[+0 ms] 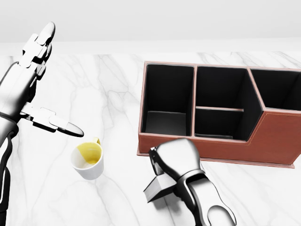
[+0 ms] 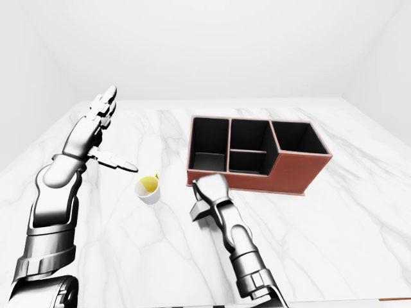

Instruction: Pick up the book and place it in the caddy.

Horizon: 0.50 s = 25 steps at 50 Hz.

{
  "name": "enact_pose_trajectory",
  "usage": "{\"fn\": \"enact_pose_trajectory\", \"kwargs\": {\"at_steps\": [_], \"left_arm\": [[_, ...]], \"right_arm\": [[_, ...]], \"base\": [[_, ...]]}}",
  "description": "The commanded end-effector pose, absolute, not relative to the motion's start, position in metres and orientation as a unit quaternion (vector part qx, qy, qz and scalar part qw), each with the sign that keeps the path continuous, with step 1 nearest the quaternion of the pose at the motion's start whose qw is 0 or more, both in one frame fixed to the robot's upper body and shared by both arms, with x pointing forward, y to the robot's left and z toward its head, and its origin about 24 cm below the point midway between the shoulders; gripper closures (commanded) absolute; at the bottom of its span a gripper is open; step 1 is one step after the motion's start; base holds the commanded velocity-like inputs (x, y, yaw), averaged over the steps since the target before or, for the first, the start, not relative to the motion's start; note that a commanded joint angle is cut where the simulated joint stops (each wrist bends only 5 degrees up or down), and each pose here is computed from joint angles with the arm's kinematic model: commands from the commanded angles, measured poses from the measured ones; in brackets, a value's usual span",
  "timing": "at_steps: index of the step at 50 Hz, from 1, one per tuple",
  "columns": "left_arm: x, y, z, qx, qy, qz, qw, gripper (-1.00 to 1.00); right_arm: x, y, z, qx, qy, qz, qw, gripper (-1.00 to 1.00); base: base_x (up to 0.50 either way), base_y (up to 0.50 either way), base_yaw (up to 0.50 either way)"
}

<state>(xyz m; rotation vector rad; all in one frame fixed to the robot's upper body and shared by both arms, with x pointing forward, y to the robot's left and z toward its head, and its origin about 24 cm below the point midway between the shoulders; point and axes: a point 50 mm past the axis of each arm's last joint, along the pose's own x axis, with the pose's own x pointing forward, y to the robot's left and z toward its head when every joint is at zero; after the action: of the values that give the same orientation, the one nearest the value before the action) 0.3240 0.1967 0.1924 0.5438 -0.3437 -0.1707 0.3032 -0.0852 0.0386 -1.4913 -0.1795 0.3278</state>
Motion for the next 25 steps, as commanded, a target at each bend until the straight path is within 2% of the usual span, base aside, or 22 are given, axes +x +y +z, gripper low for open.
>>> {"fn": "enact_pose_trajectory", "kwargs": {"at_steps": [1, 10, 16, 25], "left_arm": [[0.324, 0.196, 0.193, 0.267, -0.170, -0.085, 0.945, -1.00], [0.322, 0.196, 0.195, 0.266, -0.175, -0.086, 0.944, -1.00], [0.322, 0.196, 0.196, 0.264, -0.177, -0.085, 0.944, -1.00], [0.325, 0.196, 0.197, 0.259, -0.178, -0.080, 0.946, -1.00]], "right_arm": [[0.285, -0.086, 0.080, -0.633, -0.108, 0.136, 0.754, 1.00], [0.268, -0.085, 0.113, -0.622, -0.131, 0.136, 0.760, 1.00], [0.259, -0.089, 0.136, -0.612, -0.120, 0.120, 0.772, 1.00], [0.254, -0.090, 0.158, -0.619, -0.117, 0.101, 0.770, 1.00]], "base": [[0.00, 0.00, 0.00], [0.00, 0.00, 0.00], [0.00, 0.00, 0.00], [0.00, 0.00, 0.00]]}}
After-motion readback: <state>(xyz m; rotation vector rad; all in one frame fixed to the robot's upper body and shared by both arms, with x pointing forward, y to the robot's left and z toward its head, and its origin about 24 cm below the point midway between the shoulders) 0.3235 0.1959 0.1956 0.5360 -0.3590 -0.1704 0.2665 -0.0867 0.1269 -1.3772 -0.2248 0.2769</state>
